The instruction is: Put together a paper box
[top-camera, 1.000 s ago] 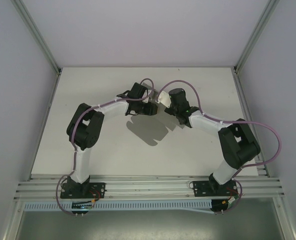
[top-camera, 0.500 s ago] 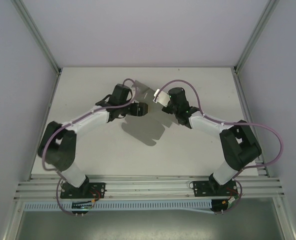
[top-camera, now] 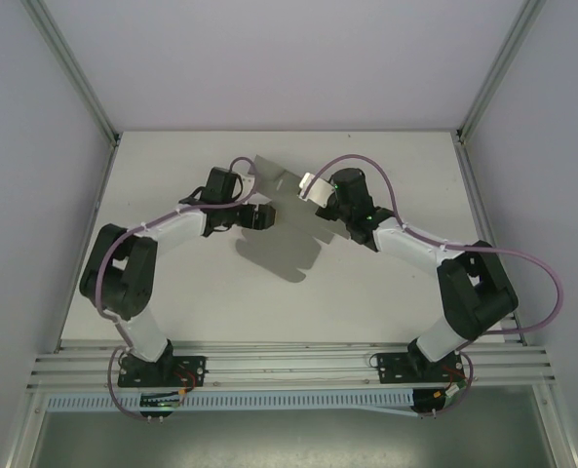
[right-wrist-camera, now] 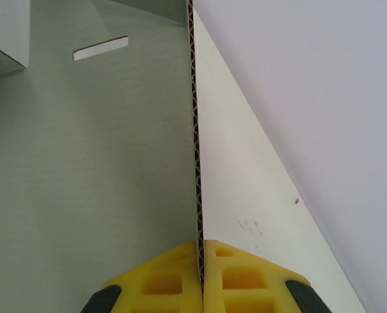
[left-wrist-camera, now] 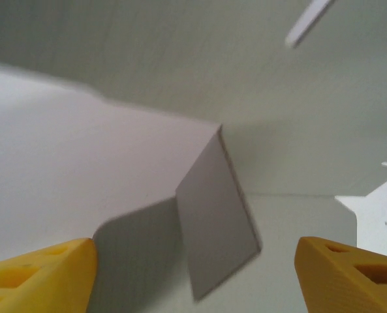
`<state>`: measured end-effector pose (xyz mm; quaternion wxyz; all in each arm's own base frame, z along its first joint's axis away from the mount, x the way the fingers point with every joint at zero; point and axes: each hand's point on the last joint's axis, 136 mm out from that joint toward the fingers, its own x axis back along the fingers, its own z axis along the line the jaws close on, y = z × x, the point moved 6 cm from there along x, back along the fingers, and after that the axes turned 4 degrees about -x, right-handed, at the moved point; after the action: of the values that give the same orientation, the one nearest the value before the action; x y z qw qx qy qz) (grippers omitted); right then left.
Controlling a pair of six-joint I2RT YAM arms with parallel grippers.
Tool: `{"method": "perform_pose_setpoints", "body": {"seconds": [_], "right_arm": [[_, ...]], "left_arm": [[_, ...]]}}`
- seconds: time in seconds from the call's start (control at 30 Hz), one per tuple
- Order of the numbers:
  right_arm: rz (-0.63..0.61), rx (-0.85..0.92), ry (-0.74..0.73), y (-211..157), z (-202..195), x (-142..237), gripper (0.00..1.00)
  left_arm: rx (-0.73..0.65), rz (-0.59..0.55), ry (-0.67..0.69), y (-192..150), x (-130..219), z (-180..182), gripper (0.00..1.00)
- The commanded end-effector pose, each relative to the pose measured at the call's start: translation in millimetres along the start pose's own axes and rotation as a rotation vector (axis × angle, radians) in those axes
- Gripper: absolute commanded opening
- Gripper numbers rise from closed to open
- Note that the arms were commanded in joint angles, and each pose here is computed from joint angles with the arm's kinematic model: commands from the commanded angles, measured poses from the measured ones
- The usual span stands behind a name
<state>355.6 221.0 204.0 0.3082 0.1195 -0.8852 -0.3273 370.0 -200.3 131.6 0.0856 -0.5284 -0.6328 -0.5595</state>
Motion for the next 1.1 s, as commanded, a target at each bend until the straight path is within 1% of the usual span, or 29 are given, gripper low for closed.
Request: {"method": "perform_pose_setpoints", "body": {"seconds": [0.0,0.07,0.13,0.2,0.27,0.4,0.47,0.53,0.6,0.73,0.83,0.9,0.93,1.0,1.07], "right_arm": [[-0.072,0.013,0.028,14.3,-1.3,10.3,0.0],[-0.08,0.016,0.047,16.0,0.7,11.4,0.0],[-0.084,0.019,0.067,16.4,2.6,12.9,0.0],[-0.091,0.02,0.074,17.4,2.3,14.3,0.0],[-0.092,0.023,0.077,17.7,2.3,15.2,0.0],[-0.079,0.031,0.072,16.5,1.7,14.5,0.0],[-0.077,0.03,0.069,16.4,1.0,14.1,0.0],[-0.076,0.031,0.069,16.6,1.2,13.8,0.0],[-0.076,0.029,0.061,17.1,-0.2,13.8,0.0],[-0.072,0.026,0.03,17.8,-5.1,12.0,0.0],[-0.085,0.021,0.03,20.1,-4.5,11.5,0.0],[-0.095,0.027,0.031,23.3,-2.8,12.3,0.0],[-0.097,0.031,0.032,24.0,-0.9,12.9,0.0],[-0.108,0.05,0.041,27.5,4.5,15.4,0.0],[-0.119,0.06,0.05,30.8,10.0,18.4,0.0]], "left_arm": [[-0.081,-0.059,-0.042,20.5,-6.5,-4.9,0.74],[-0.072,-0.074,-0.03,21.8,-9.3,-2.0,0.71],[-0.079,-0.1,-0.012,22.9,-8.3,-0.2,0.7],[-0.122,-0.149,-0.019,20.9,-6.3,-1.4,0.7],[-0.153,-0.169,-0.041,15.4,-7.3,-2.2,0.68],[-0.146,-0.114,-0.14,5.9,-14.2,-9.7,0.64],[-0.143,-0.108,-0.162,2.2,-15.8,-11.3,0.63],[-0.136,-0.108,-0.139,0.3,-16.4,-8.1,0.54],[-0.138,-0.102,-0.139,-0.4,-16.0,-8.1,0.49],[-0.127,-0.075,-0.145,-3.7,-17.1,-8.1,0.51],[-0.115,-0.064,-0.164,-5.0,-20.2,-8.7,0.5],[-0.089,-0.042,-0.154,-7.0,-25.0,-6.3,0.4],[-0.072,-0.02,-0.15,-11.8,-28.1,-4.3,0.38],[-0.042,-0.016,-0.138,-5.3,-31.8,-2.4,0.29],[-0.016,-0.013,-0.157,-6.1,-36.2,-2.6,0.28]]}}
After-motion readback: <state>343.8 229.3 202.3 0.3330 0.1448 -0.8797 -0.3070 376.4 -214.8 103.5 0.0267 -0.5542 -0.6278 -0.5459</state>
